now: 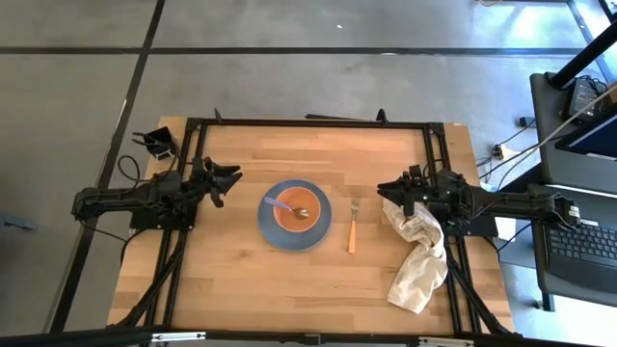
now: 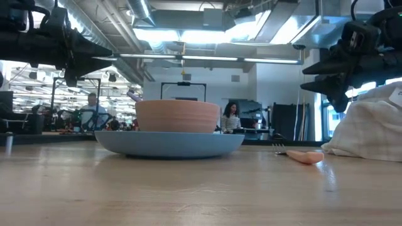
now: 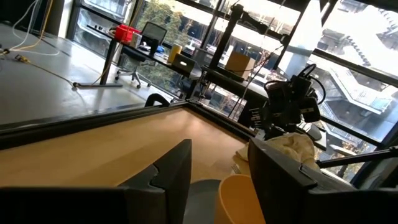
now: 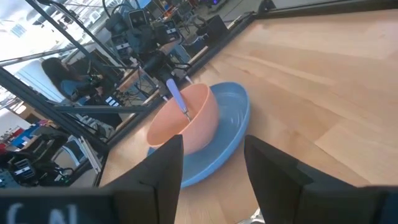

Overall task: Set table place
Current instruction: Return to Home Position

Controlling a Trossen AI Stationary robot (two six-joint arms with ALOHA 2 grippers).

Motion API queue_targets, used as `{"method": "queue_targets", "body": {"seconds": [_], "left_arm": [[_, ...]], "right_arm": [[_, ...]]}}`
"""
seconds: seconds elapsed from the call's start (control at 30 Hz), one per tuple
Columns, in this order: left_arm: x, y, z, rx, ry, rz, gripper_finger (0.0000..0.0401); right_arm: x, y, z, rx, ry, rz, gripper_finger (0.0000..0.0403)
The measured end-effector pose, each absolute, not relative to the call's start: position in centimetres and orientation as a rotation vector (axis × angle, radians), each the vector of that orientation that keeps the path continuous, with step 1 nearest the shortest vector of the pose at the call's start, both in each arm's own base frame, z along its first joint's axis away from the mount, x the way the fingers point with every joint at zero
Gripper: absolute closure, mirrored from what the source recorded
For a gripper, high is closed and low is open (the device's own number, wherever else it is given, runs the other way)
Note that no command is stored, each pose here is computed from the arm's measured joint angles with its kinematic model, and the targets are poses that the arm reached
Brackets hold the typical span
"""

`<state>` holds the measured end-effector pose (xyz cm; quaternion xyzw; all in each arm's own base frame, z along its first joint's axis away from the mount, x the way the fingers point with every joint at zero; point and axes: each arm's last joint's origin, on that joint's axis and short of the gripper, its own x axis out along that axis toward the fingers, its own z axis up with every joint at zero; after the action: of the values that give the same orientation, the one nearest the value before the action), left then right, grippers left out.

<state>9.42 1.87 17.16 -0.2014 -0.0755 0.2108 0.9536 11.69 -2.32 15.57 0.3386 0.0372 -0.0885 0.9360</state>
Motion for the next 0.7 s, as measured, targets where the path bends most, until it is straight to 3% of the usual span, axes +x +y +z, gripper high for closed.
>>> {"method": "queue_targets", "body": {"seconds": [0.33, 0.7], "left_arm": [[9.4, 1.9, 17.2, -0.409, -0.153, 0.428, 0.0250], [9.4, 1.9, 17.2, -0.409, -0.153, 0.428, 0.0250]], "right_arm": [[11.5, -2.3, 15.8, 0.687, 0.055, -0.171, 0.0231], [10.0, -1.9, 17.9, 0.656, -0.167, -0.090, 0.0231]]}}
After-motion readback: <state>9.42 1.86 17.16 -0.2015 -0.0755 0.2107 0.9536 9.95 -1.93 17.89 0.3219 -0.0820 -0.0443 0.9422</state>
